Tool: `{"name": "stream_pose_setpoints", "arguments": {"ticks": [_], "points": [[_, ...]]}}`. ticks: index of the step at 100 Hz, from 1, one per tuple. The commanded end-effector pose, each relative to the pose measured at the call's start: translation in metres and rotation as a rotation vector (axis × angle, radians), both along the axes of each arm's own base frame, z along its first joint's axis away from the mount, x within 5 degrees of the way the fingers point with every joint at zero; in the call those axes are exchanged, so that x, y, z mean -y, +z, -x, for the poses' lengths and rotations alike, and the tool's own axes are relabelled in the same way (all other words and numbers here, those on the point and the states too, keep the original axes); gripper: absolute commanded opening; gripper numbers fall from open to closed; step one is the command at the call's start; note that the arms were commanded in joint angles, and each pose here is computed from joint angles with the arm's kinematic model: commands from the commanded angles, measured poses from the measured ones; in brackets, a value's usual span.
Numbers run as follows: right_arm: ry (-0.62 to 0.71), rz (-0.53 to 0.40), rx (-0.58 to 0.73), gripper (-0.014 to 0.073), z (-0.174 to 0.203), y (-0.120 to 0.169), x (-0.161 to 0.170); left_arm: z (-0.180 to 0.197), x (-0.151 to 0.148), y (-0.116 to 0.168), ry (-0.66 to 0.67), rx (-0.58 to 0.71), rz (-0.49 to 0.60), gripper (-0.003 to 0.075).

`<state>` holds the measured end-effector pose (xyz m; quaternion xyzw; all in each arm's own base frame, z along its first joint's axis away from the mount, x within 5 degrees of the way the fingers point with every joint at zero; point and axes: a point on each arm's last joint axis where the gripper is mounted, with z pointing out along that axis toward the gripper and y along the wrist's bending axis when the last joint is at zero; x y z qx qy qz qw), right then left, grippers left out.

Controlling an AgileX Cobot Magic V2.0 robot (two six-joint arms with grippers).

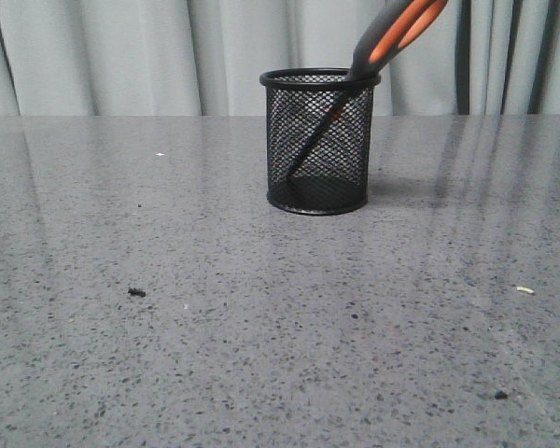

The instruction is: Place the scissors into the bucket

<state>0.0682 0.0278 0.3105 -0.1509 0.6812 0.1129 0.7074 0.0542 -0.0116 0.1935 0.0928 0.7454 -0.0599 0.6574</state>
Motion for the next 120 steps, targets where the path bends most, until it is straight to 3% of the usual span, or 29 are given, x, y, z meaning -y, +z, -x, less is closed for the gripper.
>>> {"name": "stream_pose_setpoints", "arguments": {"ticks": [1,12,99,120], "points": [[-0.026,-0.031,0.093,-0.0045,0.000,0.015,0.003,0.000,-0.001,-0.012,0.021,-0.018,0.008,-0.0020],[-0.026,-0.031,0.093,-0.0045,0.000,0.015,0.003,0.001,-0.003,-0.018,0.050,-0.081,0.001,-0.0020],[-0.026,-0.031,0.093,-0.0045,0.000,0.015,0.003,0.001,-0.003,-0.018,0.063,-0.082,0.008,-0.0020],[-0.038,0.024,0.013,-0.0045,-0.006,-0.017,0.001,0.001,-0.003,-0.018,0.063,-0.082,0.008,-0.0020]]}}
